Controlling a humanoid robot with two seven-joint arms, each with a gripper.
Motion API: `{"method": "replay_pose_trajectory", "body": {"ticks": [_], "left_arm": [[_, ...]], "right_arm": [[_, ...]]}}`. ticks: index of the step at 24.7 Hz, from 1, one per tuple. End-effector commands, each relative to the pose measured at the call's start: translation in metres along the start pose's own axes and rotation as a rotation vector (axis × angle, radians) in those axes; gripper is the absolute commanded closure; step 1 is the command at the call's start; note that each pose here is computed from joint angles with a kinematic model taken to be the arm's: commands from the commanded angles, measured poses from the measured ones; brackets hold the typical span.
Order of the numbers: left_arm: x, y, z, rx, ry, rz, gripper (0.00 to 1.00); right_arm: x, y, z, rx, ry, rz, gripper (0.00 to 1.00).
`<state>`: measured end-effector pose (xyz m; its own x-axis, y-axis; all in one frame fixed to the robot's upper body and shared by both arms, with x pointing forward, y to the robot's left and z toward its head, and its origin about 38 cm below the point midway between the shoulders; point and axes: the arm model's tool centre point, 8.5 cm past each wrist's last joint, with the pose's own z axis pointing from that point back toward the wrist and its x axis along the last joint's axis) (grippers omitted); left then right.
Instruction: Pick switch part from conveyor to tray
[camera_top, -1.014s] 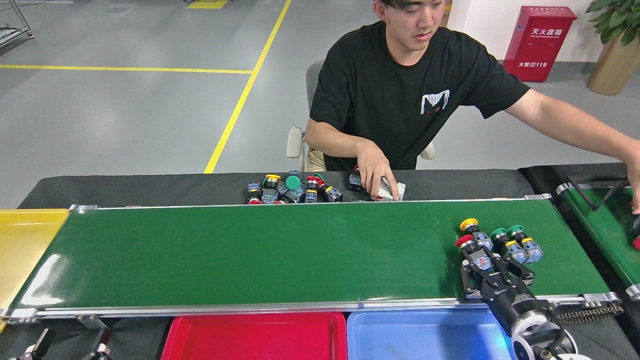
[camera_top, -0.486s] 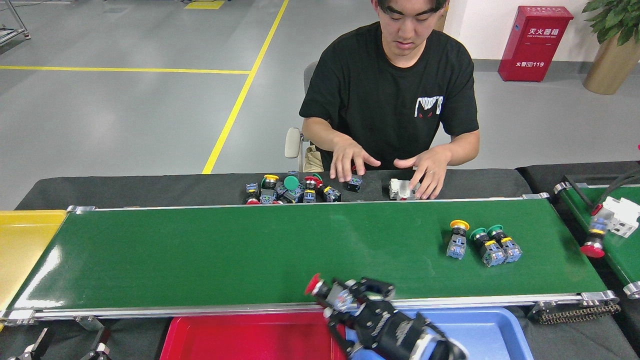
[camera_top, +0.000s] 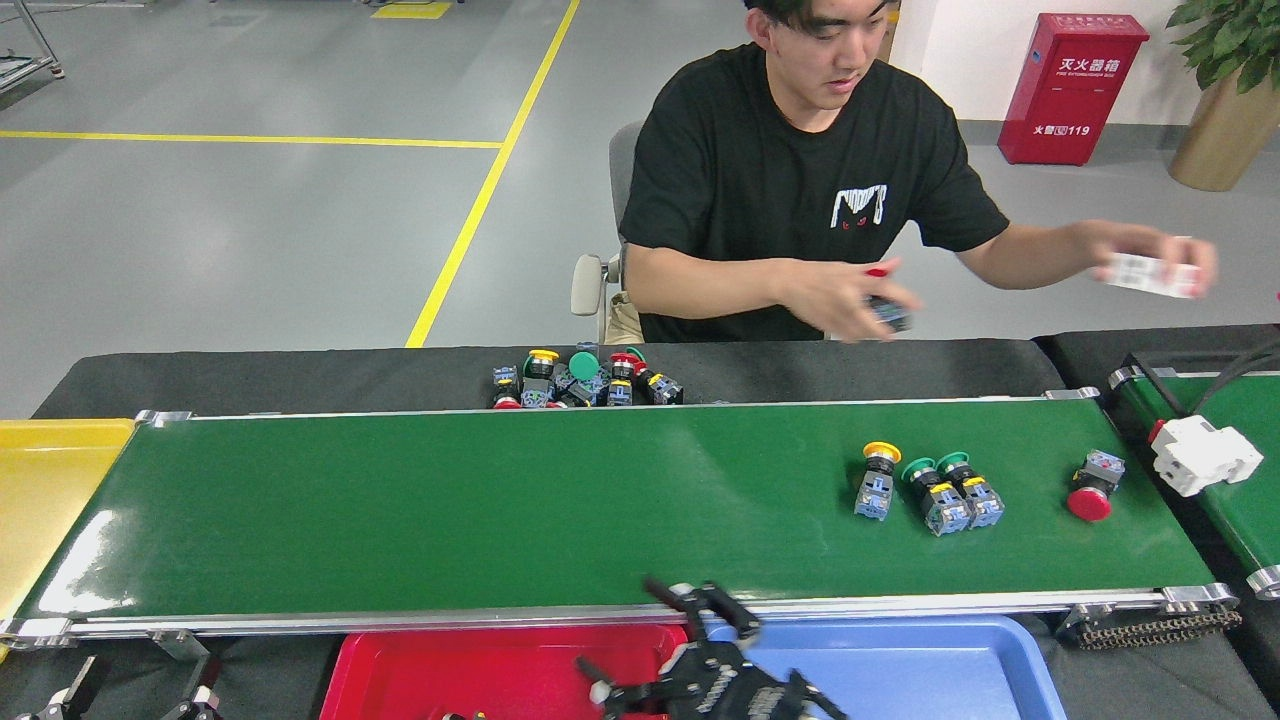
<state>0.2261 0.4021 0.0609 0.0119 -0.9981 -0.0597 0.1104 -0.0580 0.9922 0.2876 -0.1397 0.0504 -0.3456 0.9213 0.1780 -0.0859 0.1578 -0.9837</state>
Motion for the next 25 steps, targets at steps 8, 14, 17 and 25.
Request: {"method": "replay_pose_trajectory", "body": {"ticks": [8, 14, 17, 25], "left_arm": [[-0.002, 0.006, 0.000, 0.015, -0.004, -0.014, 0.00], [-0.002, 0.005, -0.001, 0.013, -0.005, -0.013, 0.00], [-0.003, 0.004, 0.000, 0.011, -0.005, -0.014, 0.00], [0.000, 0.004, -0.001, 0.012, -0.021, -0.013, 0.00]], "right_arm": [[-0.055, -0.021, 0.013, -0.147, 0.430, 0.080, 0.08], [-0.084, -0.025, -0.029, -0.030, 0.426, 0.123, 0.06], [-0.093, -0.021, -0.044, 0.001, 0.430, 0.135, 0.05], [-0.089, -0.013, -0.064, 0.070, 0.404, 0.106, 0.03]]}}
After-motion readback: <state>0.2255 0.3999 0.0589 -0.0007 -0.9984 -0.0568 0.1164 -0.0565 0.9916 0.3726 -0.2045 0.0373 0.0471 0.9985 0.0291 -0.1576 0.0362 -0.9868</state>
